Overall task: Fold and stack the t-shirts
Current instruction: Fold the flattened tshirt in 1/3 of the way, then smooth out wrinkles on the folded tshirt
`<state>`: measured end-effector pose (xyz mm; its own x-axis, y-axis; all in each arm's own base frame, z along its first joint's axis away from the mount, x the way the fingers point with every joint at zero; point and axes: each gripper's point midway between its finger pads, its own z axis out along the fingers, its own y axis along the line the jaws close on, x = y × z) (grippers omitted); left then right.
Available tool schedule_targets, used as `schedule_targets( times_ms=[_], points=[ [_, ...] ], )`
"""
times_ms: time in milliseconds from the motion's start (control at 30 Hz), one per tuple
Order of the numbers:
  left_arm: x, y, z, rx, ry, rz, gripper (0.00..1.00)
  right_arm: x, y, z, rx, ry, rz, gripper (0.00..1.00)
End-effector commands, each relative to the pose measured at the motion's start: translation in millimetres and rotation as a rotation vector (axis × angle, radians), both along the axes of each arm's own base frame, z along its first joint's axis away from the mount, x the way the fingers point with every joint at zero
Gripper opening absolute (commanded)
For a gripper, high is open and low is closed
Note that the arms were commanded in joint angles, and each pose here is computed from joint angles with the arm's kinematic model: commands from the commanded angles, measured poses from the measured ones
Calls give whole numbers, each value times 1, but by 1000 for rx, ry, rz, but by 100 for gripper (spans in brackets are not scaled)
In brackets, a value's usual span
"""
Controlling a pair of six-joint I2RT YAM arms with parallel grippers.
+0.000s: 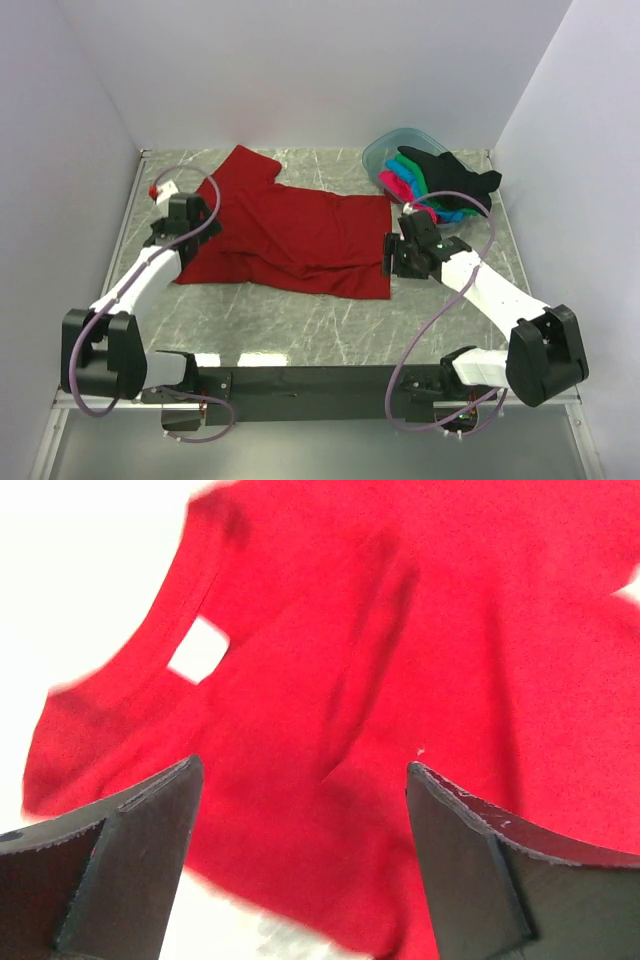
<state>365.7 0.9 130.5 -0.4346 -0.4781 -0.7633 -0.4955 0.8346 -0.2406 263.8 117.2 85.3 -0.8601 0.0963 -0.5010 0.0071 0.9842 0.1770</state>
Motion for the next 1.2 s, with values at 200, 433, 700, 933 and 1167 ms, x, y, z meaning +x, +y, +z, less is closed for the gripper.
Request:
schedule_targets(
  times_ms=[200,433,700,933,1167],
  points=[
    [-60,38,-62,-19,176,241,92,-14,13,-16,86,17,30,70],
    [-73,69,-84,-117,199,369,89,-17,20,-24,115,22,61,71],
    [-74,75,-105,-185,238,375,81,-20,24,-42,123,58,77,70],
    [-73,77,-111,-200,254,366,60,-23,22,-60,103,100,64,65],
    [-70,76,-113,-207,253,345,25,-26,20,-70,91,130,57,25]
  ],
)
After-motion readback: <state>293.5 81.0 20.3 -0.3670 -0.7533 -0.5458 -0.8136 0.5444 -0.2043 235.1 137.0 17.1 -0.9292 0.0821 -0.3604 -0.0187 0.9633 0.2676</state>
